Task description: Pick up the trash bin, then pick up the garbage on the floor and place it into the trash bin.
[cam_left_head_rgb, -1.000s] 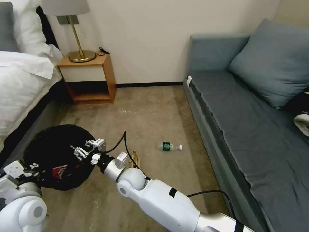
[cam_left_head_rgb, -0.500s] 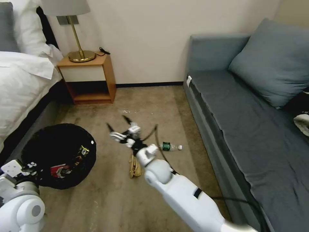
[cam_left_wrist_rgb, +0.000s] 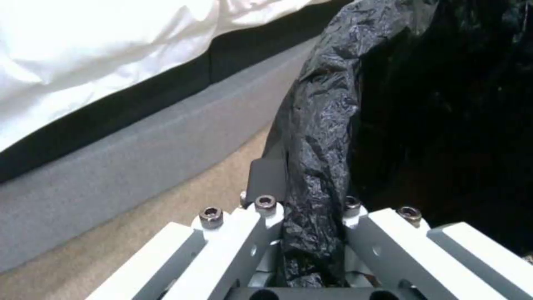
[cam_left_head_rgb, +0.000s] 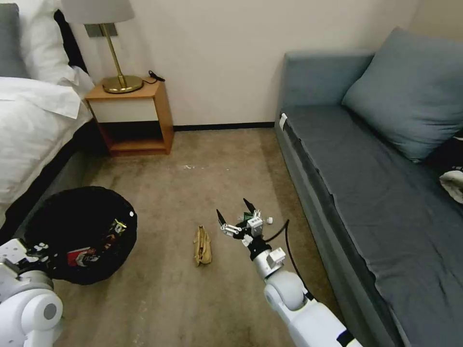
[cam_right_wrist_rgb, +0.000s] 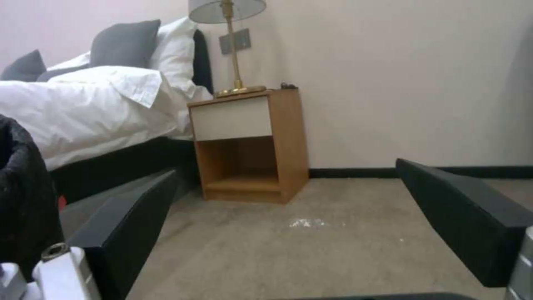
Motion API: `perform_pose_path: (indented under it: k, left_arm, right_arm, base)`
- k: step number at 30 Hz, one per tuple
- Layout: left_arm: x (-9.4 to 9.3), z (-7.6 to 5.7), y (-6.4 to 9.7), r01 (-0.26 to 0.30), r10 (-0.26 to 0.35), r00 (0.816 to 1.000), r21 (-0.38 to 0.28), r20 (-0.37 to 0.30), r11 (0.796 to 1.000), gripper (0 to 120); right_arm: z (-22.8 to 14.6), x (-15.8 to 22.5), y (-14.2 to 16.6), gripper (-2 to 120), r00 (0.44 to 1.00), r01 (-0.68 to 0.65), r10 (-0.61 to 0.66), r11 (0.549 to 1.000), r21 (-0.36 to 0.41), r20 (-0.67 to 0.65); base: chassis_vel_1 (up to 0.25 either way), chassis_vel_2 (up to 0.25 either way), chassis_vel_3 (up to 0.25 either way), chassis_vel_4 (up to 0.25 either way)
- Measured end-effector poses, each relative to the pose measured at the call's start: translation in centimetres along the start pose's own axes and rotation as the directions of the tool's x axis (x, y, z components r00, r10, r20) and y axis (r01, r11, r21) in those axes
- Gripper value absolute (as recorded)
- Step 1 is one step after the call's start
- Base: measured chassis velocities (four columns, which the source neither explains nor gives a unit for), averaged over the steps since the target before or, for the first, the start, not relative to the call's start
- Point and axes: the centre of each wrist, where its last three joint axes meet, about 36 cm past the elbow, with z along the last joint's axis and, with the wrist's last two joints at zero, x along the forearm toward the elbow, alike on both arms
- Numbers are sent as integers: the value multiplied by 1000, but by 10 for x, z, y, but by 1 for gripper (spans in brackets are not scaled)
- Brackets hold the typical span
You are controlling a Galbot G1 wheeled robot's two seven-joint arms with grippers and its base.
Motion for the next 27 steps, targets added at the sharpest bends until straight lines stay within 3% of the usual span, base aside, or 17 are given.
perform_pose_path:
  k: [15,27]
  left_arm:
    - [-1,-2,3,-10,10,1000,12,-4,1000,4]
    - [2,-2,4,-12,12,1000,7,-6,1000,4]
  right_arm:
    - [5,7,6,100,1000,-5,5,999,-34,12]
    - [5,7,8,100,1000,7,-6,999,-35,14]
  base:
    - [-2,4,3,-2]
    - [-114,105,110,-114]
